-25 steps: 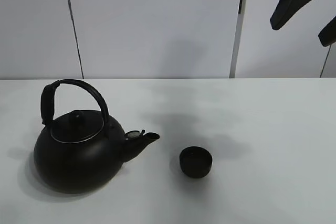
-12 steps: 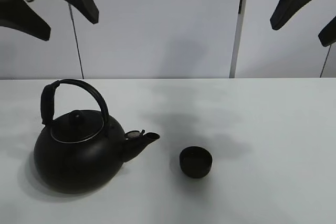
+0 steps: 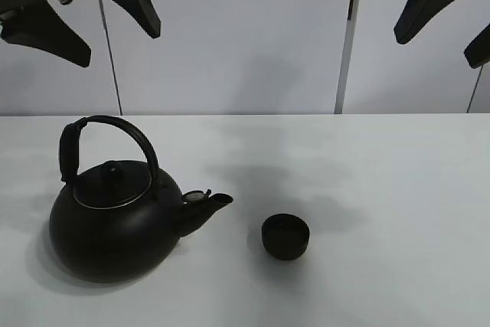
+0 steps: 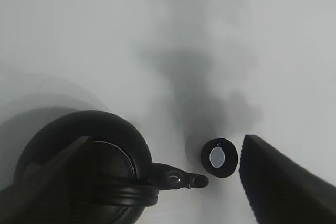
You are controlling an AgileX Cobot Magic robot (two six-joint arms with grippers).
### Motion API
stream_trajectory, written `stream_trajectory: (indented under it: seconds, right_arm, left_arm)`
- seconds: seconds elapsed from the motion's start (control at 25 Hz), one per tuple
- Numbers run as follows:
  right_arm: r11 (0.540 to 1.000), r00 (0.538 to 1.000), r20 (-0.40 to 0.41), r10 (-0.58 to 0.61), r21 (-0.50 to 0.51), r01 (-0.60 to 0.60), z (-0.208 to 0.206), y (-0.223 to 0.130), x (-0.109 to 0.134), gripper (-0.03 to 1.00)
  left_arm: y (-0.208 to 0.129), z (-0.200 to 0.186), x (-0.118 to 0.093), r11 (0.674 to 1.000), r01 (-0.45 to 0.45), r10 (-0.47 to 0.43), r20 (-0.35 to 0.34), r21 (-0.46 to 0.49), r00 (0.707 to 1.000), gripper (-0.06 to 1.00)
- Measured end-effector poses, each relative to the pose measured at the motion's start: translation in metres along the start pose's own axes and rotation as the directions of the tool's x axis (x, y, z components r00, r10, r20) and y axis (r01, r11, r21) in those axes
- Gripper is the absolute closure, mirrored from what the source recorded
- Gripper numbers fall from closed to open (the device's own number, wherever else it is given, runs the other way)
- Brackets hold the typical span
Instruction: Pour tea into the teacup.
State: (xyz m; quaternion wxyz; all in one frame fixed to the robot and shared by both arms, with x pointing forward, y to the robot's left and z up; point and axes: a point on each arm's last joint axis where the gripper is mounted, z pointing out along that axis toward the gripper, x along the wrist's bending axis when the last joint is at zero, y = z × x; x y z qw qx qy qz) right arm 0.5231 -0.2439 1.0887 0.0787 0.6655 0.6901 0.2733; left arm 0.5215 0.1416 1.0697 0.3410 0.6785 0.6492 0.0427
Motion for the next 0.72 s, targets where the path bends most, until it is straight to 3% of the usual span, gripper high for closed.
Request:
stream_trajectory:
  seconds: [0.72]
  right_arm:
    - [1.0,1.0,0.0,0.0,-0.004,0.0,0.0,0.0003,0.0,0.43]
  left_arm:
    - [0.0,0.0,0.0,1.0,-0.001,0.001,0.0,0.0,1.0,0.4]
